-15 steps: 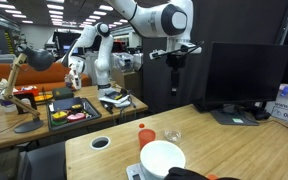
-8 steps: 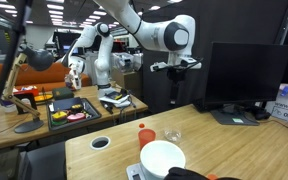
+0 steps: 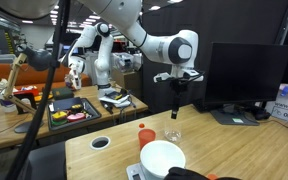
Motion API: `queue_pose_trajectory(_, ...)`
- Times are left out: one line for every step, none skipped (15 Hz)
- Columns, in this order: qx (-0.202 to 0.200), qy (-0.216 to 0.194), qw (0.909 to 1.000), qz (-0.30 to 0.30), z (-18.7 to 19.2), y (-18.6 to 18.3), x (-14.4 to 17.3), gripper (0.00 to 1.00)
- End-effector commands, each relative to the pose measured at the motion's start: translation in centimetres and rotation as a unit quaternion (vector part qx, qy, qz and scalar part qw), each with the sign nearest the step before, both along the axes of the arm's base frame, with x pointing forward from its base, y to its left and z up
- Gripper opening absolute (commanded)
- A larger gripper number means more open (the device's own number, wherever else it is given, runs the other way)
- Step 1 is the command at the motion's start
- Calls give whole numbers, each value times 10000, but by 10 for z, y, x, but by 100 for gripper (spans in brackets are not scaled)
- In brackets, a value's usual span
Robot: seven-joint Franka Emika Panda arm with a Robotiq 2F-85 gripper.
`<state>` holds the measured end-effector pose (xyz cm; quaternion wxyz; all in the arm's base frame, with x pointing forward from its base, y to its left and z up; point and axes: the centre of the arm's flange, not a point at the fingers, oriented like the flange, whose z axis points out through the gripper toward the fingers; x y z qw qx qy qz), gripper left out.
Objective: Move the glass cup towards you
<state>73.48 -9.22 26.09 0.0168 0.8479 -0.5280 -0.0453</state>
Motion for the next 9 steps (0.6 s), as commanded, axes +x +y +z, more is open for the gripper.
queue_pose_trajectory(31,237,9997,-81,-10,-4,13,97)
queue_pose_trajectory(25,287,9995,-82,-14,-4,13,100)
queue_pose_trajectory(29,340,9994,-89,-18,-5,13,98)
queue_pose_trajectory(26,388,9992,-94,-21,-5,13,100)
queue_pose_trajectory(40,449,9989,-97,-24,-6,13,100)
queue_pose_trajectory(48,494,9987,-97,-26,-6,13,100)
queue_pose_trajectory(59,530,9985,-94,-28,-7,14,100)
queue_pose_trajectory(68,579,9983,-92,-31,-7,14,100)
queue_pose_trajectory(79,620,9980,-93,-33,-7,15,100)
